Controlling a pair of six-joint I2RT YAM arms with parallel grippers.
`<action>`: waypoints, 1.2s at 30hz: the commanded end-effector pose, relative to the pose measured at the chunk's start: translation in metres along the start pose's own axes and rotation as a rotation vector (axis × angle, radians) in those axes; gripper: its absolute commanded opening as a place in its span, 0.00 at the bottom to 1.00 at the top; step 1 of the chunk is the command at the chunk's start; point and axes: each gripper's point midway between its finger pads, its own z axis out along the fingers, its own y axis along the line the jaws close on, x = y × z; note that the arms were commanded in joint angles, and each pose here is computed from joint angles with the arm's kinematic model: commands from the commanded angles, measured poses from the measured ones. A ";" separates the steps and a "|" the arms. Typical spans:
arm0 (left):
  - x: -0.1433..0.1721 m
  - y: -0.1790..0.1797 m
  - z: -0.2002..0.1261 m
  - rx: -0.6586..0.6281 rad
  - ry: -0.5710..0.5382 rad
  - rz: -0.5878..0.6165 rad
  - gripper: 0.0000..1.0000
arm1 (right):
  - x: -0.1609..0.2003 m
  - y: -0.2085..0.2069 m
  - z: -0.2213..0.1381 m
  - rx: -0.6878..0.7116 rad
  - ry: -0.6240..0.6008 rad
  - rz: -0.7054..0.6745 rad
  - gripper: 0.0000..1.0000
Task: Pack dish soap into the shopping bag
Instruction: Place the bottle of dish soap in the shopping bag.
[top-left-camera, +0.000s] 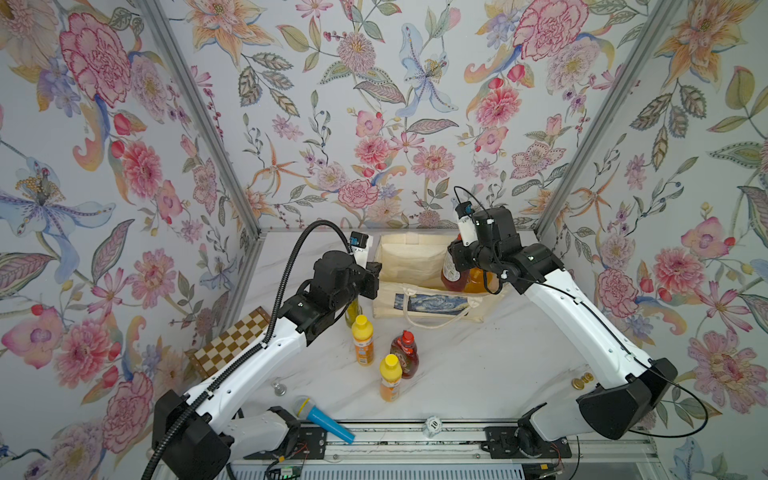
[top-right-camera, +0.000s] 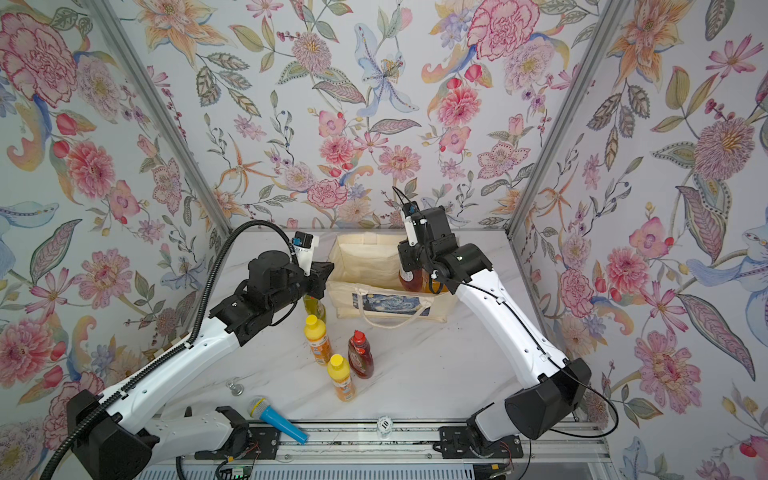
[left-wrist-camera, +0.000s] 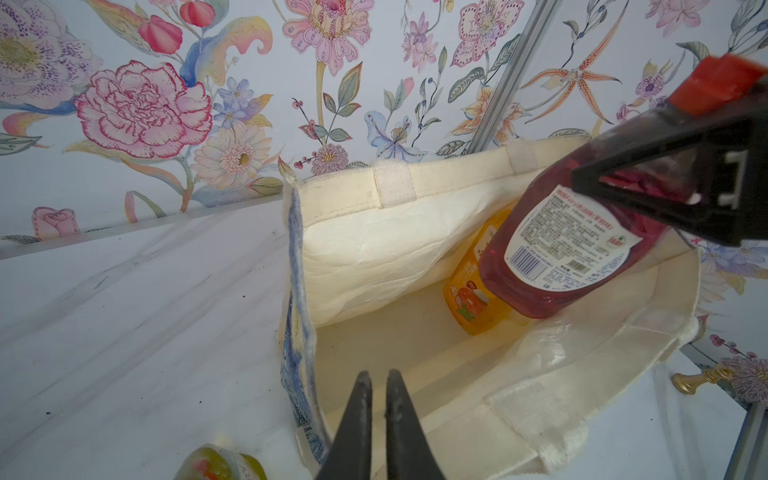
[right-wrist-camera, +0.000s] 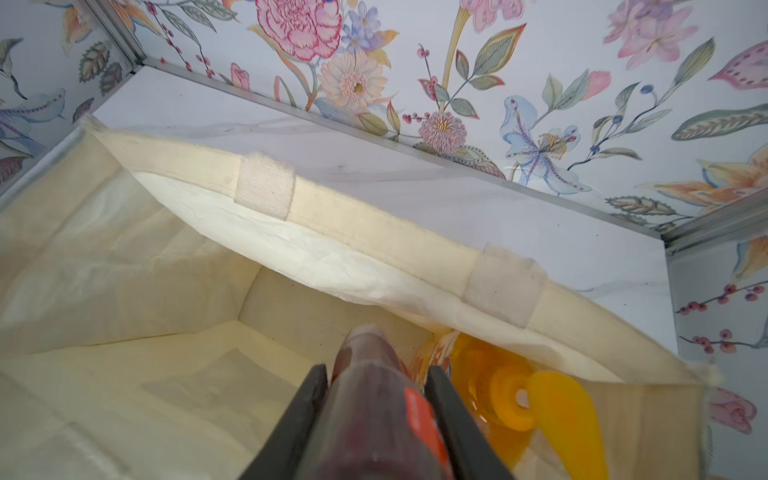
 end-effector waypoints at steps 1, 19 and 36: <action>-0.009 -0.003 0.002 0.009 -0.023 0.009 0.25 | -0.051 -0.003 -0.029 -0.035 -0.272 0.039 0.07; -0.003 0.026 0.028 -0.165 0.044 0.071 0.55 | 0.008 -0.002 0.038 -0.006 -0.236 -0.013 0.05; -0.014 0.029 0.022 -0.189 0.007 0.071 0.00 | 0.050 -0.006 0.094 0.034 -0.140 -0.035 0.02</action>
